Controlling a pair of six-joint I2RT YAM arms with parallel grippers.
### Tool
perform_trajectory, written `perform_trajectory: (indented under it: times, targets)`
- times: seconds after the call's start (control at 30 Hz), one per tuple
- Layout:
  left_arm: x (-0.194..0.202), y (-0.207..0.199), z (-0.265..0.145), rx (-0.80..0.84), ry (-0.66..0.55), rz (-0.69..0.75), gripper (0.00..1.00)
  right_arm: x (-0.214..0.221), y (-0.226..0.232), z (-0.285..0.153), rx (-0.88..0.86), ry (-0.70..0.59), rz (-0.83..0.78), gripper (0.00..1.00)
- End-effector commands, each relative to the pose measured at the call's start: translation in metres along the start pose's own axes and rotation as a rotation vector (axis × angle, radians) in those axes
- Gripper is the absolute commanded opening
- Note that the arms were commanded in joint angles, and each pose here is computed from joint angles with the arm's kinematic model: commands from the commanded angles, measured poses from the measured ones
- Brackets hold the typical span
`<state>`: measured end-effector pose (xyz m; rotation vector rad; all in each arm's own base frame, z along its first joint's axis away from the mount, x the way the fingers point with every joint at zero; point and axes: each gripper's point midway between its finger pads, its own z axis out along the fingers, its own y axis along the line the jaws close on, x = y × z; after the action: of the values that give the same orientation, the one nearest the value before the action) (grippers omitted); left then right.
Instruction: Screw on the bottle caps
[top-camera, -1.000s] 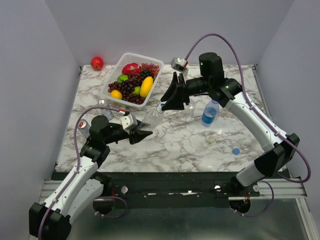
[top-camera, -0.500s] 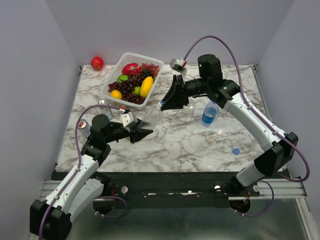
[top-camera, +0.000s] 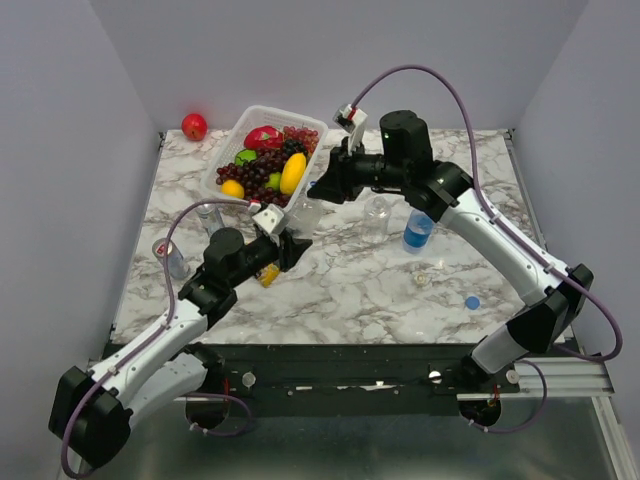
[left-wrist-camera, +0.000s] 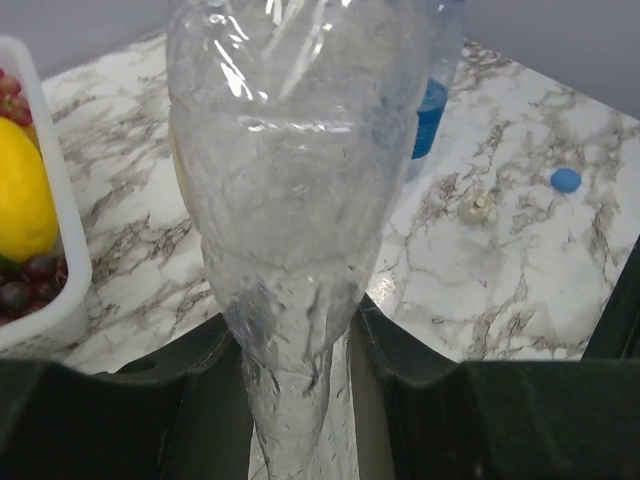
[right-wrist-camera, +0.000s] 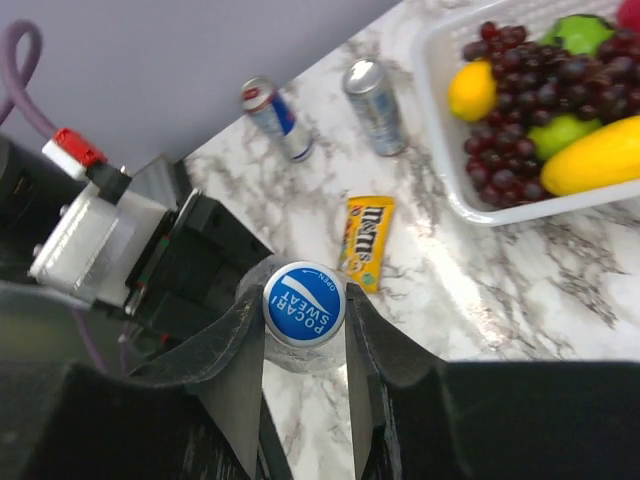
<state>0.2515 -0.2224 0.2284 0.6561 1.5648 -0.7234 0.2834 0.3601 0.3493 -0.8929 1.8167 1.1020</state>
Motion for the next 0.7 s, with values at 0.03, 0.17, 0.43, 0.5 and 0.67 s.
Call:
perform_trajectory:
  times: [0.03,0.17,0.43,0.5,0.67]
  targets:
    - [-0.028,0.067,0.018,-0.437,-0.087,-0.308,0.0,0.015,-0.044,0.012,0.36,0.018,0.167,0.0]
    - [-0.025,0.067,0.024,-0.483,-0.101,-0.273,0.0,0.015,-0.059,0.018,0.463,0.014,0.263,0.01]
    - [-0.007,0.069,0.019,-0.508,-0.034,-0.275,0.35,0.003,-0.078,0.023,0.53,-0.007,0.18,0.0]
    - [-0.003,0.06,0.018,-0.449,0.002,-0.253,0.85,-0.005,-0.077,0.02,0.514,-0.026,0.106,0.0]
    - [0.015,0.034,0.005,-0.254,0.091,-0.097,0.99,-0.016,-0.085,0.001,0.455,-0.034,-0.054,0.0]
